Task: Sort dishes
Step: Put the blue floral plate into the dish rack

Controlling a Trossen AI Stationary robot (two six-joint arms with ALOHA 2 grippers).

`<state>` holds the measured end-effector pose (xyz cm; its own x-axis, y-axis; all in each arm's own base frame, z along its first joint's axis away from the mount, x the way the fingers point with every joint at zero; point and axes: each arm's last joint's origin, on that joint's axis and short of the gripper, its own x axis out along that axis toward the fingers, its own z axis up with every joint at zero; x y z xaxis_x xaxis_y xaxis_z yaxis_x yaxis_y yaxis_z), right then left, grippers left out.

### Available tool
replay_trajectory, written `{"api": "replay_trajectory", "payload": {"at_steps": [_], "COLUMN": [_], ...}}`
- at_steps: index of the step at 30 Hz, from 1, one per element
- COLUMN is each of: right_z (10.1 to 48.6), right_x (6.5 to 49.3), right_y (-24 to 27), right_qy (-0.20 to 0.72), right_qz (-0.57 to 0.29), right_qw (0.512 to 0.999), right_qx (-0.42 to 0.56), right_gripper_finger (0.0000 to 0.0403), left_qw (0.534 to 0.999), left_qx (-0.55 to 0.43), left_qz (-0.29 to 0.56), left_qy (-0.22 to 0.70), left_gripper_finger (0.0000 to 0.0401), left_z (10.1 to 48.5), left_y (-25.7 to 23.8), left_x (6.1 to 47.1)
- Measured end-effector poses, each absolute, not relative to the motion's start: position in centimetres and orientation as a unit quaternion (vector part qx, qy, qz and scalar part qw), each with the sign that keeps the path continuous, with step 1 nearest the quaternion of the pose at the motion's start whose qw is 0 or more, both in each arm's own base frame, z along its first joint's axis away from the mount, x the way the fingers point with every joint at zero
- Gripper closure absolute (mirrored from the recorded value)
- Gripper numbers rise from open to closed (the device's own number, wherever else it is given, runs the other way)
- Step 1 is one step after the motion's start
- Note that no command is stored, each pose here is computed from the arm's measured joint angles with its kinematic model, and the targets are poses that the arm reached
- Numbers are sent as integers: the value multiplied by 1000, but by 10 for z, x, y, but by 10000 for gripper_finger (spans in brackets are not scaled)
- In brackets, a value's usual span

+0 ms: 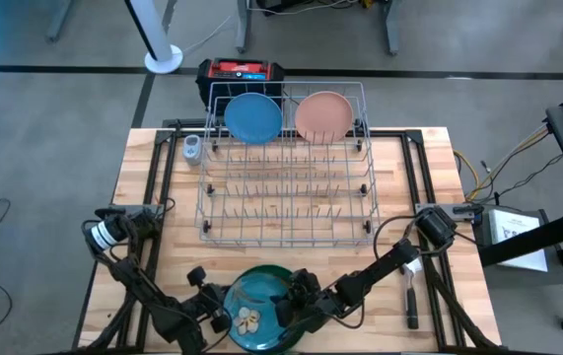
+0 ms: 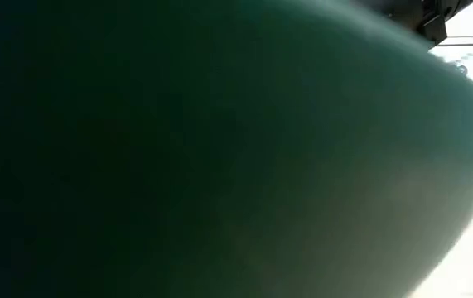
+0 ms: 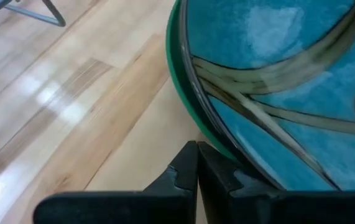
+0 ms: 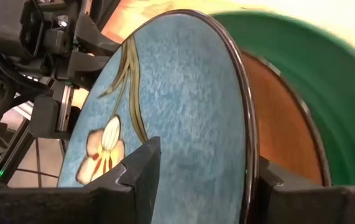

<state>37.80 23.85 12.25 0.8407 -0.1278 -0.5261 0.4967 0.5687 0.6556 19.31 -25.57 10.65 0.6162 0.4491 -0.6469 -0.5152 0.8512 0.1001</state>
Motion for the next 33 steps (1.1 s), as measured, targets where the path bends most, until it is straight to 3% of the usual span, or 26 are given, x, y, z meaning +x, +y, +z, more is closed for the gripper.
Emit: {"api": "replay_trajectory", "payload": {"at_steps": [16,33], "right_z": [128,130], "right_x": [383,384], "right_y": [232,228], "right_qy": [192,195], "right_qz": [-188,-192], "right_qw": [870,871], "right_qx": [414,407], "right_gripper_finger": [371,375], "left_qw": [899,892], "left_qx": [-38,-40], "left_qz": [282,292], "left_qy": [333,342], "left_gripper_finger": [401,401], "left_z": [107,107], "left_y": [-251,-249], "left_x": [196,194]}}
